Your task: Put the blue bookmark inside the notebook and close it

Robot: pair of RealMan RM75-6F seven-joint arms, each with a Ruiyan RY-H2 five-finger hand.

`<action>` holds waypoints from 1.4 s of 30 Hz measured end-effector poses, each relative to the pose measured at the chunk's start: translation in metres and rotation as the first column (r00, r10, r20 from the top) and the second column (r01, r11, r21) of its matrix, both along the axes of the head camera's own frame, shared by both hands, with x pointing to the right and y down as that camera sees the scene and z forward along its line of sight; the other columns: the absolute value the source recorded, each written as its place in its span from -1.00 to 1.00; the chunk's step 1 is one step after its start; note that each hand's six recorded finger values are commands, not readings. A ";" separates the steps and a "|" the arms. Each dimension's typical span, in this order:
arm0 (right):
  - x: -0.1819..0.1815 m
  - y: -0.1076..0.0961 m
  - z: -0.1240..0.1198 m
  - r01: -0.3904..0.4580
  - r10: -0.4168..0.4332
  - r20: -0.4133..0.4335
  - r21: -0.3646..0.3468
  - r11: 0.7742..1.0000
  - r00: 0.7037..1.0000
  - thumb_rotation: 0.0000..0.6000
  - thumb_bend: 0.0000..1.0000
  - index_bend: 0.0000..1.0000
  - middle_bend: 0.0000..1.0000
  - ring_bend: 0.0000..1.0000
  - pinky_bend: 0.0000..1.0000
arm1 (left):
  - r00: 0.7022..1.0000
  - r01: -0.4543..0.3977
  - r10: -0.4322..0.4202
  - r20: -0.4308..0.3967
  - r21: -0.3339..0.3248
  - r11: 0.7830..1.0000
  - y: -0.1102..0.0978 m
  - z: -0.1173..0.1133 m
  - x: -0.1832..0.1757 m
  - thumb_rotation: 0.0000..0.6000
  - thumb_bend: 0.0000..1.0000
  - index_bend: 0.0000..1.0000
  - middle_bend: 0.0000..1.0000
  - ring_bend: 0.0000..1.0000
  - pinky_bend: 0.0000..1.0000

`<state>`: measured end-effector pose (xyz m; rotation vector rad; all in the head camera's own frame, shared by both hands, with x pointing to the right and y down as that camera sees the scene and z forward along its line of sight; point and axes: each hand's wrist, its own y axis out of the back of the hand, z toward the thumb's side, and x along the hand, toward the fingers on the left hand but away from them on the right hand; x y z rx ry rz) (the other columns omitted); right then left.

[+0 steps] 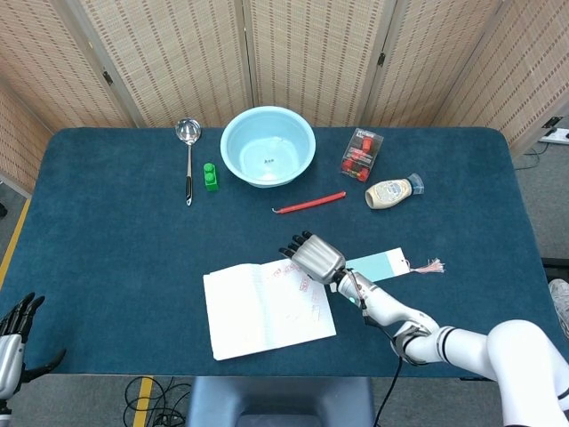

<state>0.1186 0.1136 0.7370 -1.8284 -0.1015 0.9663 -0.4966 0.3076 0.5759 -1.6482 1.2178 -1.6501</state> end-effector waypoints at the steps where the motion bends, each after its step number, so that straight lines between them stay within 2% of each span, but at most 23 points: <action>1: -0.001 0.000 0.002 -0.003 0.003 -0.002 -0.004 1.000 1.000 1.00 0.34 -0.63 -0.38 -0.57 -0.45 | 1.000 0.002 -0.002 0.001 -0.002 1.000 0.001 0.000 -0.001 1.00 -0.52 -0.80 -0.90 -0.81 -0.67; 14: -0.003 0.005 0.022 -0.042 0.041 -0.020 -0.055 0.998 0.999 1.00 0.34 -0.63 -0.38 -0.57 -0.45 | 1.000 0.014 -0.013 0.006 -0.013 1.000 0.005 0.002 -0.005 1.00 -0.52 -0.80 -0.90 -0.81 -0.67; 25: 0.017 0.021 0.015 -0.057 0.058 0.002 -0.064 0.996 0.998 1.00 0.34 -0.63 -0.38 -0.57 -0.45 | 1.000 0.016 -0.016 0.004 -0.013 1.000 0.006 0.003 -0.005 1.00 -0.52 -0.80 -0.90 -0.81 -0.67; 34: 0.044 0.044 0.006 -0.067 0.068 0.009 -0.089 0.994 0.998 1.00 0.33 -0.63 -0.41 -0.57 -0.50 | 1.000 0.001 -0.001 -0.001 -0.016 1.000 0.004 0.005 -0.001 1.00 -0.52 -0.80 -0.90 -0.81 -0.67; 36: 0.047 0.044 0.002 -0.071 0.073 0.019 -0.077 0.995 0.997 1.00 0.24 -0.63 -0.42 -0.57 -0.51 | 1.000 -0.002 0.002 -0.002 -0.016 1.000 0.003 0.005 0.000 1.00 -0.52 -0.80 -0.90 -0.81 -0.67; 42: 0.061 0.029 -0.015 -0.127 0.127 0.060 -0.011 0.992 0.990 1.00 -0.41 -0.65 -0.47 -0.61 -0.52 | 1.000 -0.003 0.003 -0.002 -0.014 1.000 0.001 0.005 0.001 1.00 -0.52 -0.80 -0.90 -0.81 -0.67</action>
